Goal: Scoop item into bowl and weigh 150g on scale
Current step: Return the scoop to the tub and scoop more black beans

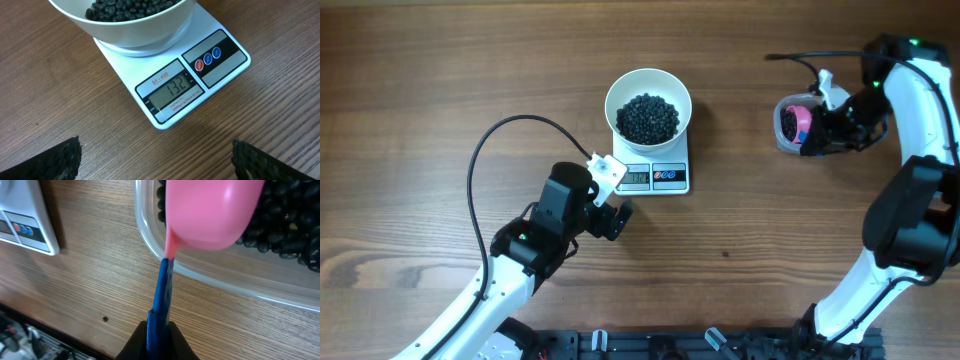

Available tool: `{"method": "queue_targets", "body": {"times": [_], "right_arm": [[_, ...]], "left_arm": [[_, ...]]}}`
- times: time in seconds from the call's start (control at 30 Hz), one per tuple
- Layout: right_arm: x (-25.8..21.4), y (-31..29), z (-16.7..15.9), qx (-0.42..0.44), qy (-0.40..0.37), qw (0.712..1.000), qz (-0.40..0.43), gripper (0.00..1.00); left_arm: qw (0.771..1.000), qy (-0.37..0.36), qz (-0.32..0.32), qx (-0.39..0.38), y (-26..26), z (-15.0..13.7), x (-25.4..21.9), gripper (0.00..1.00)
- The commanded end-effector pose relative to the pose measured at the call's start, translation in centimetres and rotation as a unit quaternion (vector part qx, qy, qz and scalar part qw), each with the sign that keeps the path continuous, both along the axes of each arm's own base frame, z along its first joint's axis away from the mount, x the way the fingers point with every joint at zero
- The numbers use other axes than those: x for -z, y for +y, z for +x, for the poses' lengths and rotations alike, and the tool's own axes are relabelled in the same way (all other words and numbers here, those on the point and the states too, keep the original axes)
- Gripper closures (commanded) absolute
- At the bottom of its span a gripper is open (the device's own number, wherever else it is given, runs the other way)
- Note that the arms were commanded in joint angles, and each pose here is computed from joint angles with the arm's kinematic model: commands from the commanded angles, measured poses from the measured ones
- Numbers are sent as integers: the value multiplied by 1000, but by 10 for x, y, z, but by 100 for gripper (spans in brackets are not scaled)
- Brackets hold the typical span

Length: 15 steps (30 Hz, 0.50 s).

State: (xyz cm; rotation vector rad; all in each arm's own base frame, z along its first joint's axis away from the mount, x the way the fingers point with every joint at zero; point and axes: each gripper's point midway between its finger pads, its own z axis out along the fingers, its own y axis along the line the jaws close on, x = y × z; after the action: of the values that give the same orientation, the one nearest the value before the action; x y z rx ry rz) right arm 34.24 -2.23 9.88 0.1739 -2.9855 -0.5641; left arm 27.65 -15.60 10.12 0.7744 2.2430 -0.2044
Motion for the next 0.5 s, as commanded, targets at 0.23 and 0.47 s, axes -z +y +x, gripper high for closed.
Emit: {"method": "queue_targets", "body": {"times": [0.23, 0.47], "right_arm": [[-4, -15, 4, 28, -35, 995, 84, 96], [-14, -40, 2, 65, -66, 987, 130, 96]], "left_arm": [[1000, 0, 4, -5, 4, 1, 1, 0], [1000, 0, 4, -5, 4, 1, 1, 0]]}}
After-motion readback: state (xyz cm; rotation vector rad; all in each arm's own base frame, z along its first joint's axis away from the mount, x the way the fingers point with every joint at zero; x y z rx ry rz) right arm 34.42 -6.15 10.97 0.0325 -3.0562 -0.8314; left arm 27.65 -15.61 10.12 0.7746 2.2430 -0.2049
